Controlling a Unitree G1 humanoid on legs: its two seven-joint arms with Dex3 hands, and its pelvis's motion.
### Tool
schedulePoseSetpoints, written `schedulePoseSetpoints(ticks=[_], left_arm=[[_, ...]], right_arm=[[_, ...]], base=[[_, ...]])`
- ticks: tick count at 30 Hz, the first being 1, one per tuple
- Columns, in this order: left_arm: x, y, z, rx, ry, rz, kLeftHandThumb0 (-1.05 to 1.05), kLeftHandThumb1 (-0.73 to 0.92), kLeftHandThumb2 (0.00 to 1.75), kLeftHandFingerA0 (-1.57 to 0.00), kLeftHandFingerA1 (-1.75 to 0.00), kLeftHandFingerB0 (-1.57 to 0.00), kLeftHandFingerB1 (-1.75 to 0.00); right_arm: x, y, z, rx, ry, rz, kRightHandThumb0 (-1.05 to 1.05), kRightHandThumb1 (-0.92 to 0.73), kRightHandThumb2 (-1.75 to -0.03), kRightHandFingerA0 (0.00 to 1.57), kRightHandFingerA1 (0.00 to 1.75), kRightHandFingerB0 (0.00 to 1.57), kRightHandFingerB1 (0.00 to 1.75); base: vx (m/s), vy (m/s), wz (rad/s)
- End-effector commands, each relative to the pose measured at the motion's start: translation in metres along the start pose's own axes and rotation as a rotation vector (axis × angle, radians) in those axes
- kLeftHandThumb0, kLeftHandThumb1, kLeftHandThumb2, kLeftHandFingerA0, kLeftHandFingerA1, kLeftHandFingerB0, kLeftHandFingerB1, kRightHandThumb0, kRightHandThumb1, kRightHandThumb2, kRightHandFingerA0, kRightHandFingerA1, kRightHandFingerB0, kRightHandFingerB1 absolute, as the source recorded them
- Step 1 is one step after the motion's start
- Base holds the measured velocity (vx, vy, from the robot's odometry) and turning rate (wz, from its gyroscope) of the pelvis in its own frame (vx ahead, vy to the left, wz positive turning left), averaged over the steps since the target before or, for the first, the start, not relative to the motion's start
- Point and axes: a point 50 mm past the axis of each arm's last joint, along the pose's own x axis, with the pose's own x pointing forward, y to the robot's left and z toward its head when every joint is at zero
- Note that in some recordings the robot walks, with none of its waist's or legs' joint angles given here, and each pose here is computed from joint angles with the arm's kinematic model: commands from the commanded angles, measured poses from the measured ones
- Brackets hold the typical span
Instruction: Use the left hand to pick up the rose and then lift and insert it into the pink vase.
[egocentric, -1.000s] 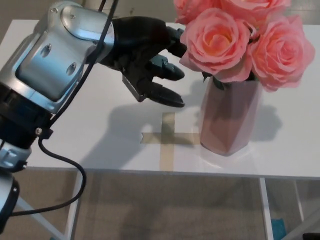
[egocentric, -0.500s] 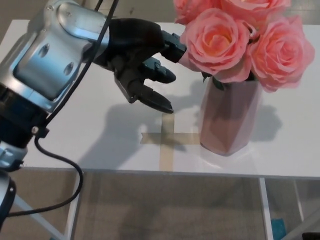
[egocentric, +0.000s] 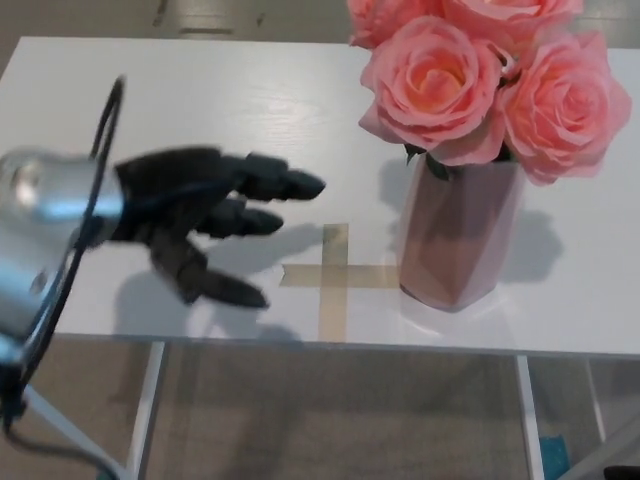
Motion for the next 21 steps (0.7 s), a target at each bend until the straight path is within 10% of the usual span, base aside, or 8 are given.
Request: schedulePoseSetpoints(ticks=[1,6,21], left_arm=[[-0.075,-0.043,-0.028,-0.047,-0.227,0.273,-0.55,0.4,0.53,-0.1,-0.3,-0.12,-0.25],[-0.117,-0.076,-0.048,-0.124,-0.268,0.349,-0.29,0.16,0.78,-0.03,-0.5,0.0,-0.47],[-0.171,-0.153,-0.094,-0.343,-0.151,0.4,-0.28,0.19,0.79,-0.02,-0.49,0.0,-0.47]], right_arm=[[-0.005,0.0,-0.018,-0.031,0.04,-0.021,-0.27,-0.62,-0.58,0.72,0.44,0.61,0.41],[-0.006,0.001,-0.024,-0.049,0.058,-0.021,-0.28,-0.62,-0.59,0.7,0.44,0.59,0.41],[-0.009,0.001,-0.033,-0.041,0.075,-0.024,-0.27,-0.62,-0.58,0.68,0.43,0.59,0.4]], base=[[0.0,0.0,0.0],[0.0,0.0,0.0],[0.0,0.0,0.0]])
